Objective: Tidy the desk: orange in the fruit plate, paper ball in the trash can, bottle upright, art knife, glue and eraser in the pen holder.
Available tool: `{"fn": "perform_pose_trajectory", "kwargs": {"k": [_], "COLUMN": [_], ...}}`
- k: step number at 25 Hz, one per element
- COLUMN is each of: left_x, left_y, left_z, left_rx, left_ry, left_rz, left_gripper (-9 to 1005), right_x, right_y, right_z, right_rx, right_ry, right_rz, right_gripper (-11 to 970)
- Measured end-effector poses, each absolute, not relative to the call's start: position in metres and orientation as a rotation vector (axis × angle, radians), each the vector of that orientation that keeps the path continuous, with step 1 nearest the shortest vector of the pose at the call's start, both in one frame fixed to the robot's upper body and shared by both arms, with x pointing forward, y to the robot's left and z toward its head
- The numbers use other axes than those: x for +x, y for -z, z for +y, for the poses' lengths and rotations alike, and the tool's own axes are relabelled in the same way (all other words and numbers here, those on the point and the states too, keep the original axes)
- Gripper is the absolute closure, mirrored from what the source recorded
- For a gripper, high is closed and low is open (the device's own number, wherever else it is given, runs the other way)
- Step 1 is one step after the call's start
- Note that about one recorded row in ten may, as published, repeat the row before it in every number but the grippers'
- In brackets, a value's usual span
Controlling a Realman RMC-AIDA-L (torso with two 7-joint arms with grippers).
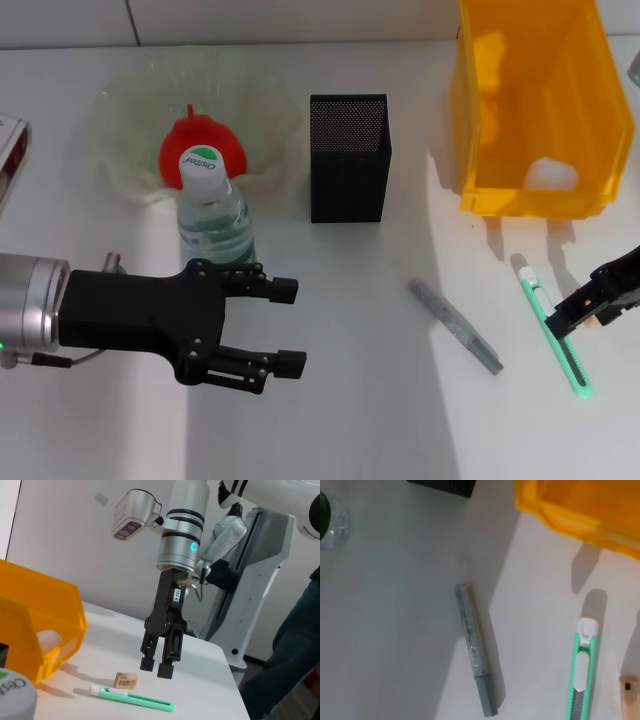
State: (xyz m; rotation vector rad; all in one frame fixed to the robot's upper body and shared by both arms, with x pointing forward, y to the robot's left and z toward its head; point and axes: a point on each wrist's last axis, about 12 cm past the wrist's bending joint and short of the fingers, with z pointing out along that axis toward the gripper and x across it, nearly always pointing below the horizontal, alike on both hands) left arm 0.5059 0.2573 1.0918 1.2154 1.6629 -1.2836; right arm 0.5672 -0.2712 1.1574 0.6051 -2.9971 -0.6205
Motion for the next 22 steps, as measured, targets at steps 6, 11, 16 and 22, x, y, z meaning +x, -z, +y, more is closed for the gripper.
{"fn": "perform_pose_trajectory", "kwargs": {"k": [6, 11, 16, 22], "left_x": [0.505, 0.505, 0.506, 0.507], "left_y": [-1.091, -1.090, -1.090, -1.090], "left_z": [0.258, 0.259, 0.259, 0.259], "left_rx": [1.212, 1.208, 1.206, 1.205], "left_ry": [1.282, 1.273, 1.266, 1.262], "left_rz": [1.665, 1.670, 1.674, 1.676], "left_gripper": [161, 161, 161, 161], "right_x": [0.571, 0.573, 0.576, 0.578], "right_y": [-1.150, -1.146, -1.144, -1.145], "right_z": [-0.267, -0.264, -0.262, -0.265], "right_rx": [0.608, 0.627, 0.634, 0.626], "right_ry": [0.572, 0.539, 0.517, 0.511], "right_rz": [-2.995, -3.005, -3.013, -3.027], "right_gripper": [193, 193, 193, 193]}}
